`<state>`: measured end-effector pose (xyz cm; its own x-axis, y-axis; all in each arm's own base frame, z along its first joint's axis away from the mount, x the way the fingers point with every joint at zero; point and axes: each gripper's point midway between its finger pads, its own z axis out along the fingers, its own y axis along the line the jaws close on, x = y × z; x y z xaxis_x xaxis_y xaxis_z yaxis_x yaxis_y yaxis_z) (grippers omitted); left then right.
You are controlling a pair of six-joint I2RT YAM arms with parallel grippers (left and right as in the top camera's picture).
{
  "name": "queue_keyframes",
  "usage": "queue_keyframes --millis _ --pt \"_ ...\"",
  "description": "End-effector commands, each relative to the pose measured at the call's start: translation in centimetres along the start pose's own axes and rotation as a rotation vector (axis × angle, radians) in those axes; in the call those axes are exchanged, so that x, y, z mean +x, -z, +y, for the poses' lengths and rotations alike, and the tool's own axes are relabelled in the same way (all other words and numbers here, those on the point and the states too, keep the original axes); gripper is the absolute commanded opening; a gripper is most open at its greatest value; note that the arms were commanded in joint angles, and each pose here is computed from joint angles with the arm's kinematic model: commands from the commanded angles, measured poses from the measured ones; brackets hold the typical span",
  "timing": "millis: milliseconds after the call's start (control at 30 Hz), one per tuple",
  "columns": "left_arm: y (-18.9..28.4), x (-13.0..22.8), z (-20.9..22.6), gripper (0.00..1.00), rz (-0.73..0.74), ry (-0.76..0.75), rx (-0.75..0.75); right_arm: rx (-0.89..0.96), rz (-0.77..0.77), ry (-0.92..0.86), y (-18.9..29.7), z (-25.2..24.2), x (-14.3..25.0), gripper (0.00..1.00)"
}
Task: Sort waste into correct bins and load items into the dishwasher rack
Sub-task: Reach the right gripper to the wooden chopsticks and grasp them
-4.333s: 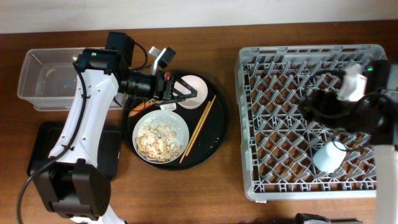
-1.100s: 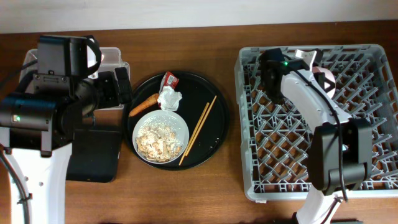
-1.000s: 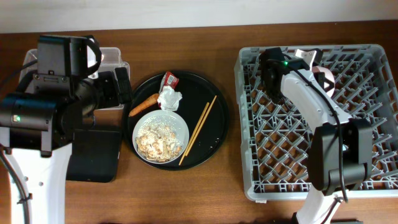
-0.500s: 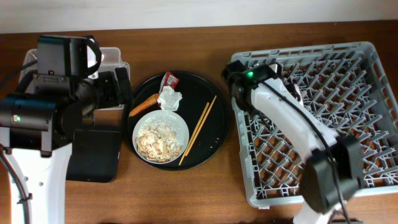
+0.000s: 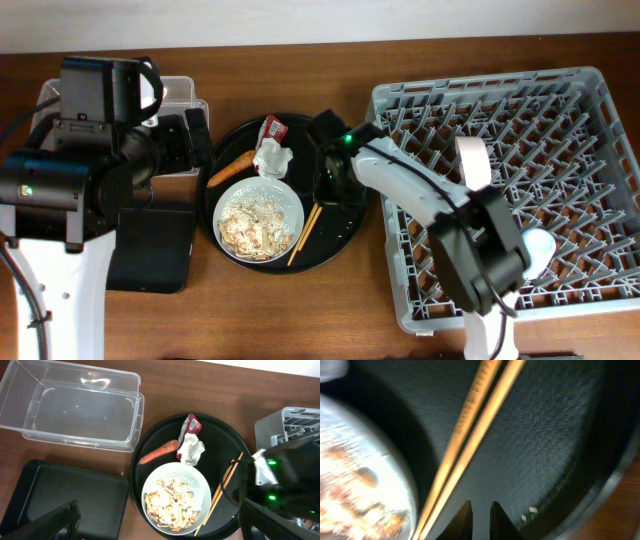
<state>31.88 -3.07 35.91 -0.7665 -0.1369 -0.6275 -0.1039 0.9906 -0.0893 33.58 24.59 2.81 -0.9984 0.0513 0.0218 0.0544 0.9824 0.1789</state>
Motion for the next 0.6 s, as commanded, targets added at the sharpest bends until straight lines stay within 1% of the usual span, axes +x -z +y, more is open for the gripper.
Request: queue_keyframes --millis 0,67,133,200,233,300,400,567 --pt "0.0 -0.1 0.2 0.99 -0.007 0.009 -0.013 0.013 0.058 -0.069 -2.7 -0.3 0.5 0.14" --pt "0.0 -0.1 0.2 0.99 -0.007 0.009 -0.013 0.008 0.061 -0.069 -3.5 -0.2 0.4 0.21" --pt "0.0 -0.1 0.2 0.99 -0.007 0.010 -0.014 0.000 0.072 -0.057 -3.4 0.0 0.6 0.21" --pt "0.0 -0.1 0.2 0.99 -0.007 0.009 -0.013 -0.033 0.040 0.000 -1.9 0.8 0.0 0.23" --pt "0.0 -0.1 0.2 0.99 -0.007 0.010 -0.013 -0.068 -0.008 0.056 0.1 1.8 -0.7 0.24" --pt "0.0 -0.1 0.2 0.99 -0.007 0.009 -0.014 -0.071 -0.050 0.060 1.2 2.0 -1.3 0.24" --pt "0.0 -0.1 0.2 0.99 -0.007 0.010 -0.013 -0.031 -0.065 0.019 0.0 1.3 -2.0 0.24" --pt "0.0 -0.1 0.2 0.99 -0.007 0.010 -0.013 0.012 -0.024 -0.058 -3.0 0.2 -1.5 0.24"
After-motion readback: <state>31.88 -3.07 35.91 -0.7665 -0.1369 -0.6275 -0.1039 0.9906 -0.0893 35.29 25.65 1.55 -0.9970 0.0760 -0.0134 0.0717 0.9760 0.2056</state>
